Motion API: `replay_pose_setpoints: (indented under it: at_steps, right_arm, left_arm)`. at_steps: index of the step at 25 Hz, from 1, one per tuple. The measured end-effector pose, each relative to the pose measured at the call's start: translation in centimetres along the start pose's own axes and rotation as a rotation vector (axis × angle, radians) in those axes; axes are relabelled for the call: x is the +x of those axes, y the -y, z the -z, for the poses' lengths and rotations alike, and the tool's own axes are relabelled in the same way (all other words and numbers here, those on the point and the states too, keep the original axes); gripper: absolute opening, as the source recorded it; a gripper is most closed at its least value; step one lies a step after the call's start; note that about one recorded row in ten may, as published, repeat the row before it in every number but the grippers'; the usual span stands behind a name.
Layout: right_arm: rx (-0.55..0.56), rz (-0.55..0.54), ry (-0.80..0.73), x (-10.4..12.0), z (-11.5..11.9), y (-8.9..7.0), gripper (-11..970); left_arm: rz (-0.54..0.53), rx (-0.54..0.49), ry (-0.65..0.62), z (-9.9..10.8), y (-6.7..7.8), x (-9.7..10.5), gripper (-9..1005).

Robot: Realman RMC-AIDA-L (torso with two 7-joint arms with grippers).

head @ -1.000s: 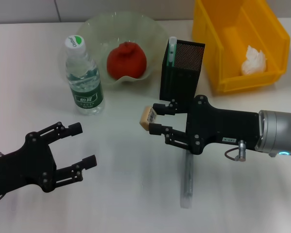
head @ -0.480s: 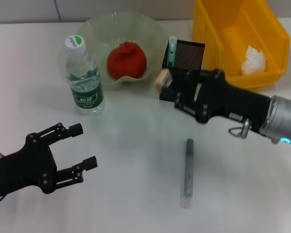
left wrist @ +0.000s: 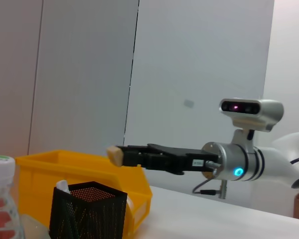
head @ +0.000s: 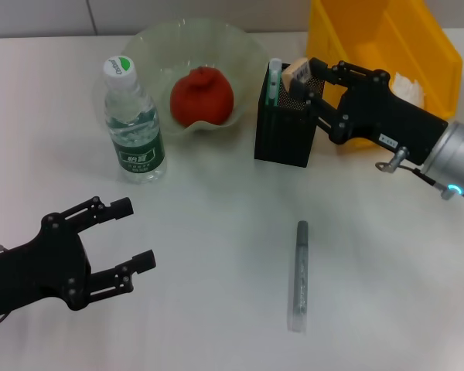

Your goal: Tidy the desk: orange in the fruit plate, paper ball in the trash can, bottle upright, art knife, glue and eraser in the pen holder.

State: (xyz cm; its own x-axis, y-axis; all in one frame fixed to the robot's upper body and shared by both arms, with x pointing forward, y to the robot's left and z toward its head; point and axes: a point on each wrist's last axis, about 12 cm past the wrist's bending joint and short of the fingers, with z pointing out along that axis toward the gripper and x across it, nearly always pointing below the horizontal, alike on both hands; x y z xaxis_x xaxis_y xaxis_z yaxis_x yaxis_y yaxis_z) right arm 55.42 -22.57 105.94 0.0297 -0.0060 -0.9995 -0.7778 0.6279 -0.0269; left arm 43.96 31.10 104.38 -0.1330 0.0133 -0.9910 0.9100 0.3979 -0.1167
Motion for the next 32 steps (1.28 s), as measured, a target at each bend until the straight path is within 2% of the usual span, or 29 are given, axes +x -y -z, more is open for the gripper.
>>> replay_pose_setpoints:
  at_steps: [3,8,32]
  right_arm:
    - [0.041,0.002,-0.012,-0.15,-0.58,0.73,382]
    - [0.054,0.001,-0.017,-0.16,-0.69,0.93,382]
    - [0.061,0.003,-0.022,-0.14,-0.72,1.05,382]
  left_arm:
    - [0.002,-0.002,0.002,0.07,0.05,0.02,801]
    - [0.004,-0.002,0.004,0.09,0.1,0.04,801]
    - [0.017,-0.008,0.023,0.36,0.52,0.16,801]
